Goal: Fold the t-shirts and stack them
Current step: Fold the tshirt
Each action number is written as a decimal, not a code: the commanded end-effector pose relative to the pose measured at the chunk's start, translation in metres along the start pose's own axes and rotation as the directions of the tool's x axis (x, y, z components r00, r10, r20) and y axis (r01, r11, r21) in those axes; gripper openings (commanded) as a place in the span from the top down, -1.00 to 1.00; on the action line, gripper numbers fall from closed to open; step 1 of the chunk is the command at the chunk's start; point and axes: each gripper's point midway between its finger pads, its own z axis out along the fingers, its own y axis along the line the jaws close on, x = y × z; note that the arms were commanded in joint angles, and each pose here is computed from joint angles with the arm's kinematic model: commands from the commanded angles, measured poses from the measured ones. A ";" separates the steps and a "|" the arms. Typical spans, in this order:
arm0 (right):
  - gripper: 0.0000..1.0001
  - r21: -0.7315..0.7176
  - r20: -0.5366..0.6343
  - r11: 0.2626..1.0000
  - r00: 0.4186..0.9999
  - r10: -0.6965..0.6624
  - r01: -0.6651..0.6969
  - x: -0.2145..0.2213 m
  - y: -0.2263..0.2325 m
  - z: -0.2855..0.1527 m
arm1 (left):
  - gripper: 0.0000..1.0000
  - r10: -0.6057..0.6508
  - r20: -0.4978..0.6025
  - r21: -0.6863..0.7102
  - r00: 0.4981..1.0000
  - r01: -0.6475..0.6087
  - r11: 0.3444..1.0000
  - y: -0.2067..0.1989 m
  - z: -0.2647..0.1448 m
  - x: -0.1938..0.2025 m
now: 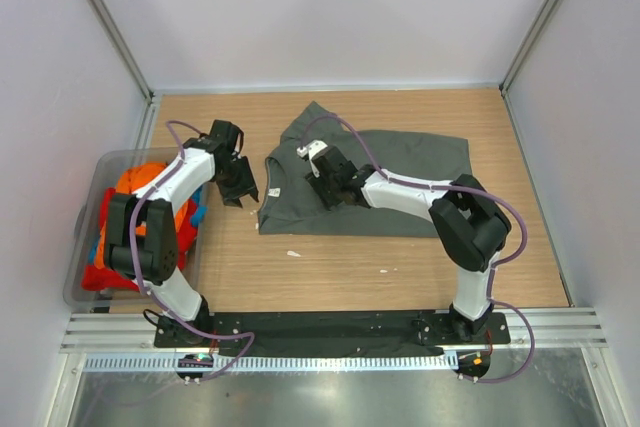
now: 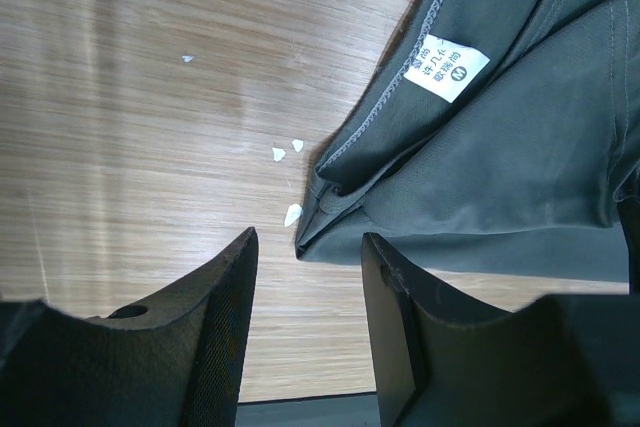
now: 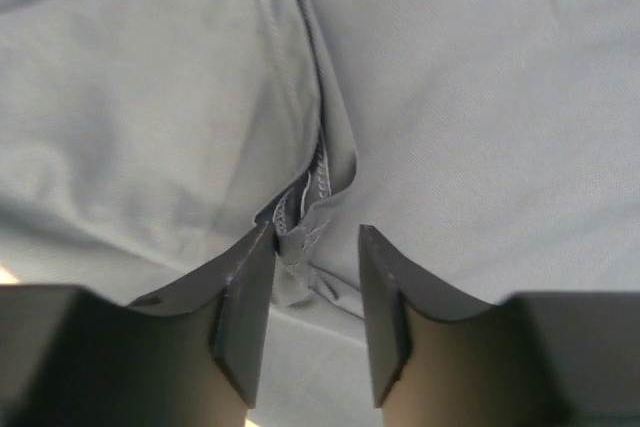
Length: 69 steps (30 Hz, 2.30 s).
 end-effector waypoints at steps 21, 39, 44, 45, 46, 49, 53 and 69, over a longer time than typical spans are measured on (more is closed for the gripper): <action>0.98 0.122 0.192 0.963 0.958 0.215 -0.240 -0.021 -0.029 -0.013 | 0.07 0.087 0.033 0.018 0.996 -0.088 0.996 -0.024 -0.005 -0.004; 0.30 0.071 0.181 0.925 0.917 0.356 -0.373 -0.018 -0.043 -0.016 | 0.02 0.214 0.145 0.268 0.966 -0.247 0.931 -0.119 0.015 -0.066; 0.19 -0.034 0.183 0.921 0.903 0.387 -0.388 -0.022 -0.040 -0.026 | 0.04 0.255 0.155 0.277 0.955 -0.289 0.916 -0.128 0.030 -0.072; 0.18 -0.068 0.172 0.922 0.906 0.386 -0.380 -0.021 -0.035 -0.026 | 0.05 0.267 0.149 0.273 0.952 -0.299 0.914 -0.128 0.037 -0.072; 0.18 -0.086 0.168 0.924 0.909 0.381 -0.372 -0.021 -0.032 -0.026 | 0.08 0.275 0.146 0.277 0.950 -0.306 0.911 -0.130 0.038 -0.071; 0.18 -0.124 0.142 0.927 0.918 0.371 -0.355 -0.016 -0.024 -0.020 | 0.10 0.313 0.142 0.280 0.939 -0.342 0.897 -0.136 0.047 -0.068; 0.18 -0.166 0.109 0.923 0.924 0.368 -0.348 -0.010 -0.016 -0.013 | 0.09 0.363 0.140 0.267 0.921 -0.388 0.882 -0.142 0.057 -0.063; 0.52 -0.157 0.095 0.925 0.927 0.362 -0.345 -0.003 -0.016 -0.006 | 0.30 0.428 0.121 0.256 0.896 -0.445 0.858 -0.148 0.084 -0.057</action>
